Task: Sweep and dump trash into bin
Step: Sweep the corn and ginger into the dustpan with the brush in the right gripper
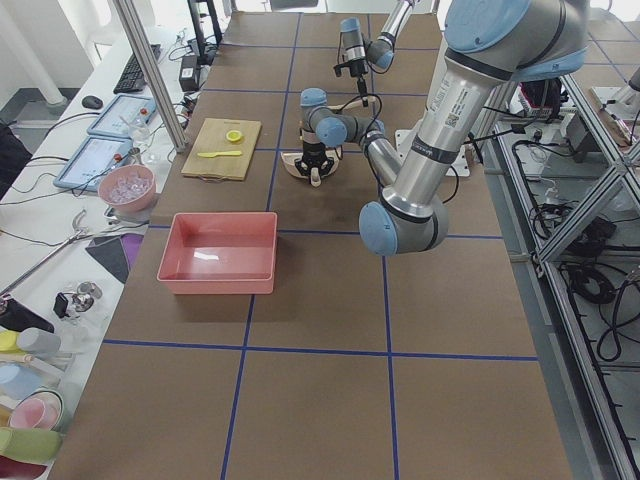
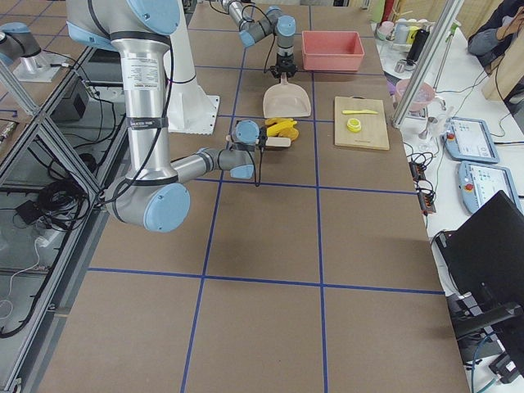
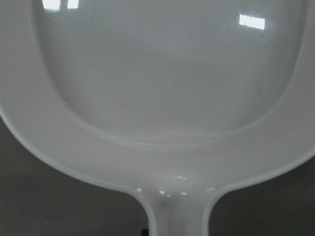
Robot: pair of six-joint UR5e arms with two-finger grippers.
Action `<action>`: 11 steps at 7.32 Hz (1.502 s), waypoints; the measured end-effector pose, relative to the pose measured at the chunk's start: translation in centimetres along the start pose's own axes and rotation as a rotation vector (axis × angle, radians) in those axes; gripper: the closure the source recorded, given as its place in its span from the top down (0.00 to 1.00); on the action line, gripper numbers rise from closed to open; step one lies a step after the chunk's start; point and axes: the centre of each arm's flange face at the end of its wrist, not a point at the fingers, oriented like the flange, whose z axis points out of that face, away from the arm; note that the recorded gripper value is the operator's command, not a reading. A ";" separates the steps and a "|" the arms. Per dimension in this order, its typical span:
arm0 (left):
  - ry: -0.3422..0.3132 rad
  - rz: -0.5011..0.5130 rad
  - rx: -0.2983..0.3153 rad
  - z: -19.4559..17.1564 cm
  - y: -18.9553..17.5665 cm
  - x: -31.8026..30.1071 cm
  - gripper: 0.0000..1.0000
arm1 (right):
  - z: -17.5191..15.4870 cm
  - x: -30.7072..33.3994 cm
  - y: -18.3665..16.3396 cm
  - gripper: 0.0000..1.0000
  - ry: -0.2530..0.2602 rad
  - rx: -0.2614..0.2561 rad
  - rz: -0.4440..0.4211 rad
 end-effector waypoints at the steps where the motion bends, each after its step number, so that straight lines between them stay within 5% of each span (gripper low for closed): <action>1: 0.002 0.000 -0.002 0.1 0.0 0.0 0.00 | 0.6 -0.8 0.1 0.00 -0.010 0.003 0.009; 7: 0.007 -0.003 -0.014 0.7 -0.1 -0.1 0.00 | 6.9 -6.6 1.7 0.00 -0.059 0.009 0.025; 11: 0.009 -0.002 -0.016 0.9 -0.1 0.0 0.00 | 11.2 -15.1 0.7 0.00 -0.027 0.023 0.049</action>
